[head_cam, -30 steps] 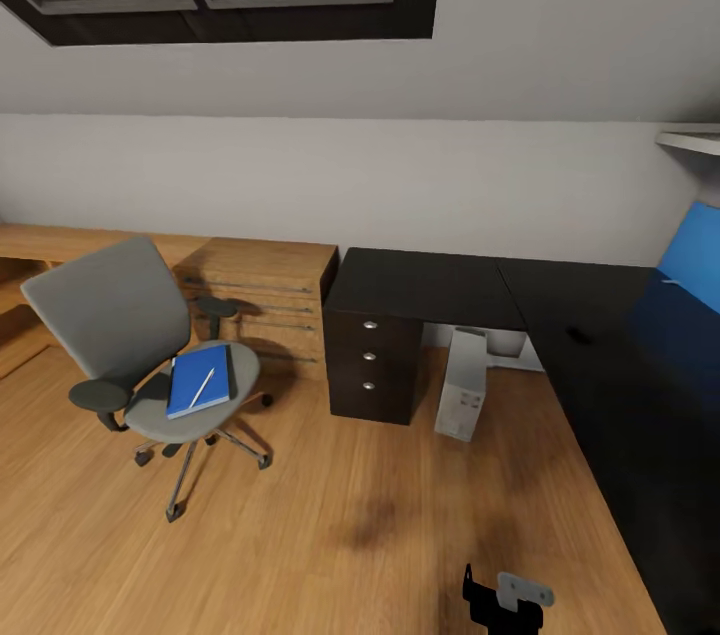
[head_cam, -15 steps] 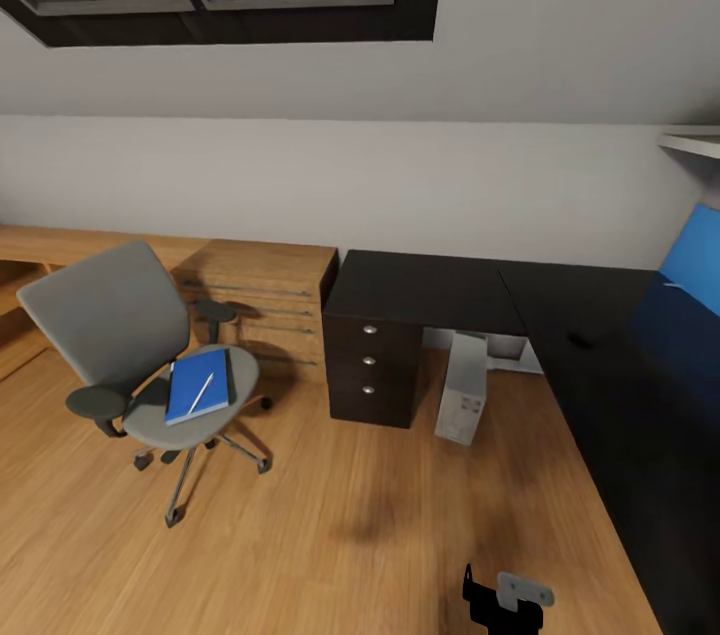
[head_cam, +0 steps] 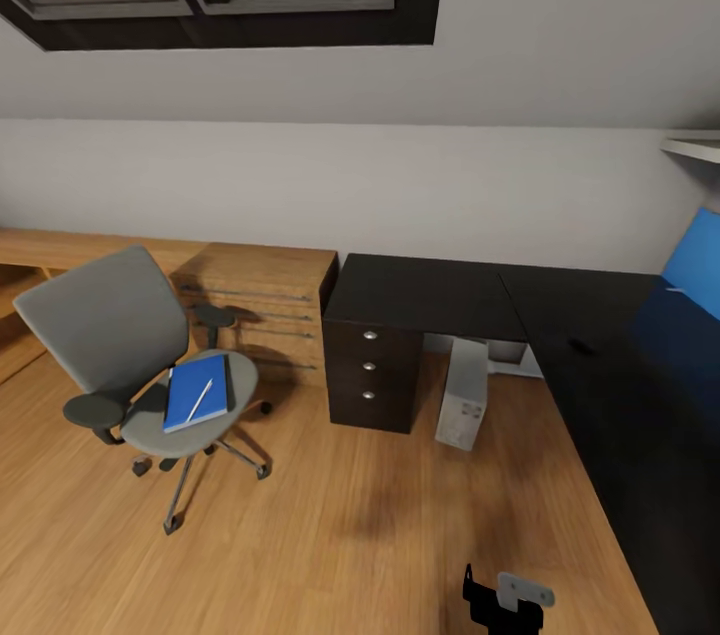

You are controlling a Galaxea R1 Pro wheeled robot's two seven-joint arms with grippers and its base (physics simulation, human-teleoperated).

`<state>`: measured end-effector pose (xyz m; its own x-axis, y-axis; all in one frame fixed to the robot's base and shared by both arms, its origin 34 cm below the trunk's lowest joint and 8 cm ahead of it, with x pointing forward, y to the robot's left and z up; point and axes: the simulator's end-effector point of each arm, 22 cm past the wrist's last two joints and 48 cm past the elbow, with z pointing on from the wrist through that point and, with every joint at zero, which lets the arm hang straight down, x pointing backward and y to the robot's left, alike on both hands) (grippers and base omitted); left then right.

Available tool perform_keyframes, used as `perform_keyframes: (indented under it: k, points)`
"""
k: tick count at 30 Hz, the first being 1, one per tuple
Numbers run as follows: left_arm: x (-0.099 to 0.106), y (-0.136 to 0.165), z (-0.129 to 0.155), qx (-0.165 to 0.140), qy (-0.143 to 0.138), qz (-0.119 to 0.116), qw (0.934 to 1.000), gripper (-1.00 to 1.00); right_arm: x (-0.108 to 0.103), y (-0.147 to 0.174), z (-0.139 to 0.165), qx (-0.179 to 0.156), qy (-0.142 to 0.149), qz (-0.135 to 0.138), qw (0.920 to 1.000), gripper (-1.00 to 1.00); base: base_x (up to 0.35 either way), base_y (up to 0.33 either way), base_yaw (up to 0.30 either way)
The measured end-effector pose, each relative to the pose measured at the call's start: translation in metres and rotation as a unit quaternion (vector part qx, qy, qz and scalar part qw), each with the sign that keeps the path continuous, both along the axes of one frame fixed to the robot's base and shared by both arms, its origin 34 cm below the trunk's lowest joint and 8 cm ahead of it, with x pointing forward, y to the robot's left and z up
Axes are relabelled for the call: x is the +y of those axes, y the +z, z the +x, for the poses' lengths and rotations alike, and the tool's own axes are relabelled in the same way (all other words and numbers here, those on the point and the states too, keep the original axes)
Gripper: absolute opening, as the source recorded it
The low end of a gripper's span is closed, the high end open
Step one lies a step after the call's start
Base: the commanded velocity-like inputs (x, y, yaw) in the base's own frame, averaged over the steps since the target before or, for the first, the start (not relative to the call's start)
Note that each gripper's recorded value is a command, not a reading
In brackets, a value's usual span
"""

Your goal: In the bedroom, organize the workspace by keeping the computer under the desk, ensuring the monitor is on the desk, placing the keyboard on the desk next to the monitor, placing the mouse on the desk next to the keyboard, moving the folder from the swivel chair onto the desk next to the mouse, stacking the notebook on top of the folder with the pen on top of the notebook, and positioning the swivel chair next to the desk.

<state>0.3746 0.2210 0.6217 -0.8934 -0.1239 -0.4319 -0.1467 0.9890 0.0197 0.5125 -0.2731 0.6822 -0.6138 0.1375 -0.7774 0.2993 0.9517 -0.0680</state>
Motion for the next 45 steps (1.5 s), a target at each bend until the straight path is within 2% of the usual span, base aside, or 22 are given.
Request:
perform_keyframes:
  k: [45]
  points:
    - [-0.001, 0.030, -0.016, 0.001, -0.001, -0.001, 1.0000, 1.00, -0.001, 0.030, -0.015, 0.001, 0.000, -0.001, 1.0000, 1.00, 0.086, 0.000, 0.000]
